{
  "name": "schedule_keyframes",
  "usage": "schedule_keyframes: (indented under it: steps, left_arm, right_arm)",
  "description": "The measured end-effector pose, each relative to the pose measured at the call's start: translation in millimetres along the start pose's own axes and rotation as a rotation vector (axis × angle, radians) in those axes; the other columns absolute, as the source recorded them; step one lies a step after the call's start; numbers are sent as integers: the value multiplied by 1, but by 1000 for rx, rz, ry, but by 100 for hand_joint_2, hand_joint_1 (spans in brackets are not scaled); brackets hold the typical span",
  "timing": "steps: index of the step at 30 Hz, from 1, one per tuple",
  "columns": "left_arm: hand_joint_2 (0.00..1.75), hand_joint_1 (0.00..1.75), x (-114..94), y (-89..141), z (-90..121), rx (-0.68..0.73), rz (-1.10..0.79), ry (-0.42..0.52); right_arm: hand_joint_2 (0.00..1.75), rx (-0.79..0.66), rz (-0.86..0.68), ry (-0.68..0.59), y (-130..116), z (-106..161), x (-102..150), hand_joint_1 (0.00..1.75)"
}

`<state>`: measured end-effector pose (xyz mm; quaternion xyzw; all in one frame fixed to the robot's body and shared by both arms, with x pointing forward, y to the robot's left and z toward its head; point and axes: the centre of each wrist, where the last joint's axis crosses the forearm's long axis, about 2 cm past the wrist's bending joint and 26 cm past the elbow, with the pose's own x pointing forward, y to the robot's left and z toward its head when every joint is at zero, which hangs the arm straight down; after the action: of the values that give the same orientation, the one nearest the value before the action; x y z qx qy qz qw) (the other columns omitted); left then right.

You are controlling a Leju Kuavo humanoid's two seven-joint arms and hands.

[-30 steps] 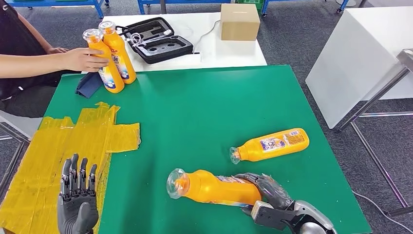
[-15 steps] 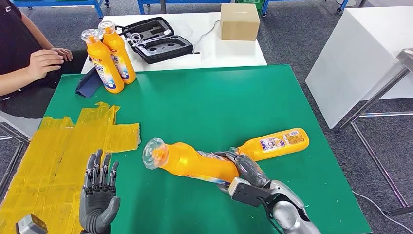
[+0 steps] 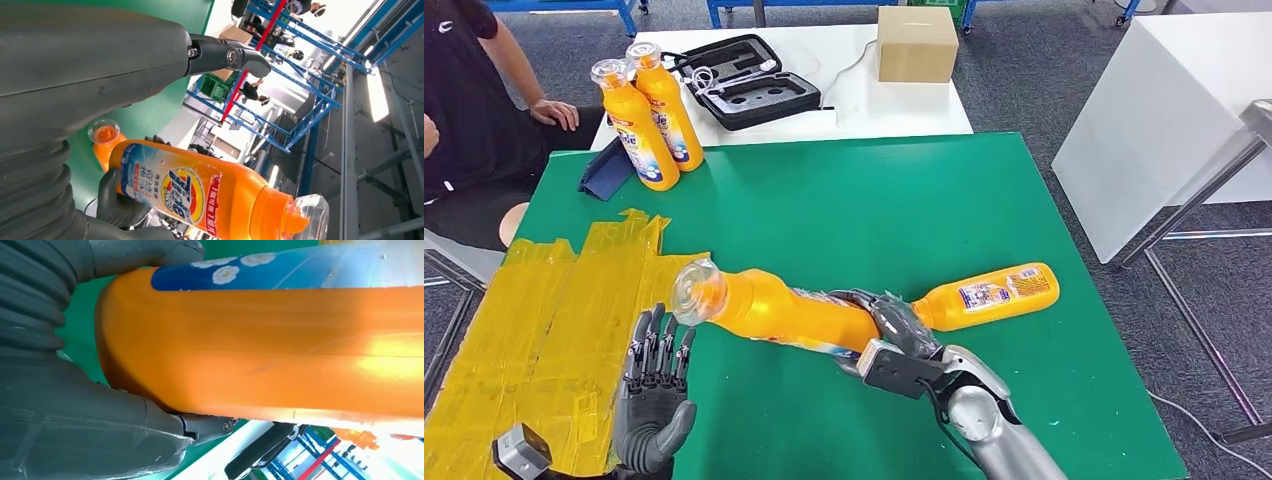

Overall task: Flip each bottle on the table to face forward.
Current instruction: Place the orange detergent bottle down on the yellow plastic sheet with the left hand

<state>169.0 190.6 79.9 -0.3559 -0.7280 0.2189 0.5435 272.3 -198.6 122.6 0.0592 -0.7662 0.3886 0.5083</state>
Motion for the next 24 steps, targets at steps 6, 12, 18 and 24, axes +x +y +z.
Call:
schedule_keyframes:
  steps: [6, 12, 18, 24]
  left_arm:
    - [175, 0, -10, -9, -7, -20, 3, 27]
    - [175, 0, -19, -17, -13, -16, -75, 61]
    - [175, 0, -19, -14, -14, -8, -121, 60]
    - [175, 0, -18, -9, -9, 7, -139, 66]
  right_arm:
    - [175, 65, -5, -5, 16, -26, 8, 175]
    - [175, 201, -18, 3, 67, -52, 21, 175]
    - [175, 281, -24, 9, 100, -63, 26, 175]
    - [175, 317, -18, 13, 108, -66, 27, 175]
